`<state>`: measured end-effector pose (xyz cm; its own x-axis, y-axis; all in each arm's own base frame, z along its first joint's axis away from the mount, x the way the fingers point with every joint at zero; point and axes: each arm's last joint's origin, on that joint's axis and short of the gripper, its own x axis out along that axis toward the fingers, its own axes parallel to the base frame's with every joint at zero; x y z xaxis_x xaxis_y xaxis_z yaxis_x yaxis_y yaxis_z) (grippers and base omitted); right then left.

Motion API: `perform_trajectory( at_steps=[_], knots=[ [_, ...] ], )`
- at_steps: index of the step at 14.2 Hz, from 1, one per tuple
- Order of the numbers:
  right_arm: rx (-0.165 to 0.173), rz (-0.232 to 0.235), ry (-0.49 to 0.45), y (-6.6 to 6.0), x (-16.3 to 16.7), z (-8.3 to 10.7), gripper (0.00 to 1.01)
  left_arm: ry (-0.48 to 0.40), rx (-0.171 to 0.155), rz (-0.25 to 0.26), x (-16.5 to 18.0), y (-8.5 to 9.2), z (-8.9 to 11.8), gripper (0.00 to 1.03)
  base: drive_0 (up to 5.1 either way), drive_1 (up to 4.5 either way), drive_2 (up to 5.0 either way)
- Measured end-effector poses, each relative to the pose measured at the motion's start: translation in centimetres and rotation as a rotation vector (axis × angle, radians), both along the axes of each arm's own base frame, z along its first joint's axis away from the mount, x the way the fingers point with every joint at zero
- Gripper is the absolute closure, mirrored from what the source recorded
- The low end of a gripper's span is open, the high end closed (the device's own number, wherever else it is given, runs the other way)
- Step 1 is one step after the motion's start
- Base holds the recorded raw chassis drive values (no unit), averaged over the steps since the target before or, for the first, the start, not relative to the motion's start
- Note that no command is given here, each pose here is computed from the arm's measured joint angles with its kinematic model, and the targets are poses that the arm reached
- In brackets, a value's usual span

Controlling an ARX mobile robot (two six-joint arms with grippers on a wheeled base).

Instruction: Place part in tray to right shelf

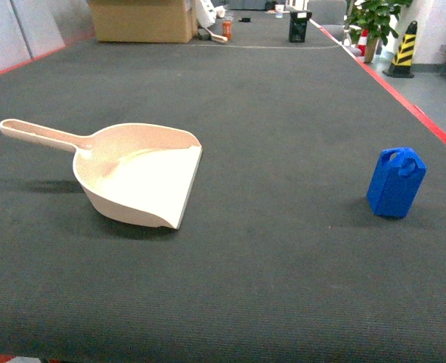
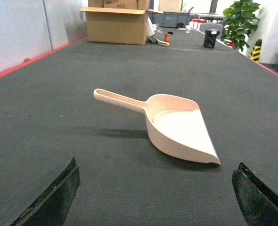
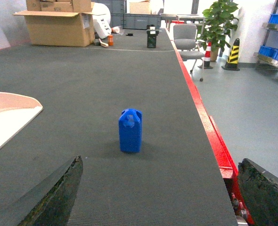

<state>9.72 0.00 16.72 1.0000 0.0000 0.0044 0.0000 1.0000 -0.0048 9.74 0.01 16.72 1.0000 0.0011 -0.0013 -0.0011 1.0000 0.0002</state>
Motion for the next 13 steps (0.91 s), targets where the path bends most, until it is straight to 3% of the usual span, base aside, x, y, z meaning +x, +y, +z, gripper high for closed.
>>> perform_trajectory(
  at_steps=[13],
  knots=[
    [0.000,0.000,0.000,0.00,0.00,0.00,0.03,0.000,0.000,0.000,0.00,0.00,0.00,0.05,0.0,0.00,0.0]
  ],
)
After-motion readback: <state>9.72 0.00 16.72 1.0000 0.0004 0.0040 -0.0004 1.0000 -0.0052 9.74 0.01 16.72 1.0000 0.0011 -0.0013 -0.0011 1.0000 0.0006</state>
